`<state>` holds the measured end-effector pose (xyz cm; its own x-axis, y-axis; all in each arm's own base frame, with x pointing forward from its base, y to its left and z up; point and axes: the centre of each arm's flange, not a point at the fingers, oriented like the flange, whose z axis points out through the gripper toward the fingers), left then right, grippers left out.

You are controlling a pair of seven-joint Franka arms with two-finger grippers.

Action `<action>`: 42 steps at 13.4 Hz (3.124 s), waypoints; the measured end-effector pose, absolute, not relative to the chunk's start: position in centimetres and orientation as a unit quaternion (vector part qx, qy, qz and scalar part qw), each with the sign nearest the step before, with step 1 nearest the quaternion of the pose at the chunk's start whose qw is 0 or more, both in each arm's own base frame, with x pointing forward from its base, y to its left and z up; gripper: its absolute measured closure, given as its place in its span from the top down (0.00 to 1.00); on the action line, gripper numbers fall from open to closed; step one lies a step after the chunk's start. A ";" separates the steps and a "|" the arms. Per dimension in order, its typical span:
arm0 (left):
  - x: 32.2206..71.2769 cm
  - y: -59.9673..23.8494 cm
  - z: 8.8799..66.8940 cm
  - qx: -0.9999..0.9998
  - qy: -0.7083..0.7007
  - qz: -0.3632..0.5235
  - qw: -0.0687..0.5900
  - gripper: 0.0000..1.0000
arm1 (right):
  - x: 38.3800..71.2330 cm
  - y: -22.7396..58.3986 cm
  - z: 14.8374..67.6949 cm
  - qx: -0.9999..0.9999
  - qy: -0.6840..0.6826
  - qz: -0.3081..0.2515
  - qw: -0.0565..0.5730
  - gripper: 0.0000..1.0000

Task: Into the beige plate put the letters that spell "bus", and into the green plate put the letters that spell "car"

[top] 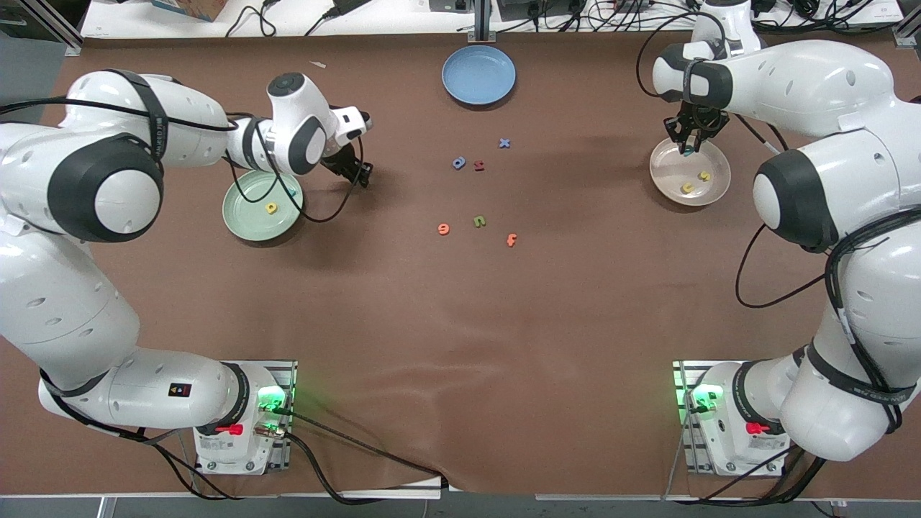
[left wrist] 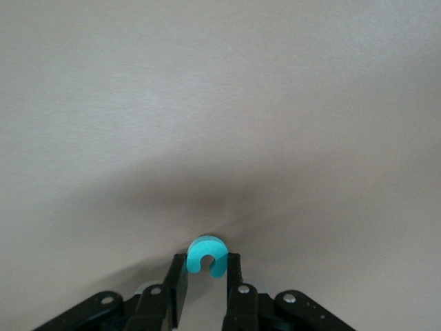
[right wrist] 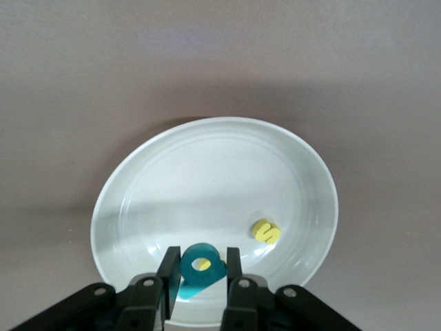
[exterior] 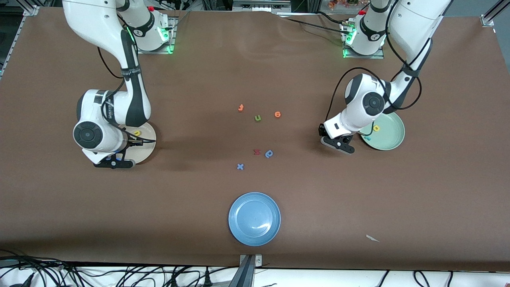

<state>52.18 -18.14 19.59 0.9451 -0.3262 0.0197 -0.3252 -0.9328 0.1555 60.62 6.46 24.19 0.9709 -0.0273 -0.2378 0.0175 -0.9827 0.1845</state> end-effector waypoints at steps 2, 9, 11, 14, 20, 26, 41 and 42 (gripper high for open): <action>53.0 -15.5 22.9 0.986 -0.149 -0.017 0.071 0.27 | 60.6 7.1 23.9 0.989 -0.005 -0.120 0.084 0.46; 52.8 1.0 26.9 0.977 -0.197 -0.066 0.055 0.27 | 63.3 8.3 30.2 0.993 -0.013 -0.106 0.057 1.00; 51.1 3.8 25.5 0.972 -0.207 -0.093 0.064 0.27 | 64.3 7.6 35.3 0.992 -0.032 -0.114 0.032 1.00; 49.4 5.7 24.0 0.968 -0.215 -0.110 0.070 0.27 | 65.1 5.5 42.7 0.992 -0.053 -0.115 0.020 1.00; 49.3 6.0 23.9 0.967 -0.218 -0.113 0.067 0.74 | 64.8 4.8 50.4 0.990 -0.064 -0.125 -0.004 1.00; 51.7 5.4 27.5 0.970 -0.228 -0.073 0.053 1.00 | 64.6 7.9 50.7 0.992 -0.045 -0.121 0.012 1.00; 53.2 -0.6 65.0 0.988 -0.154 -0.033 -0.008 1.00 | 66.2 5.2 51.1 0.992 -0.030 -0.117 0.024 1.00; 53.0 -0.6 65.3 0.990 -0.133 -0.035 -0.009 1.00 | 66.2 4.7 51.6 0.993 -0.032 -0.110 0.022 1.00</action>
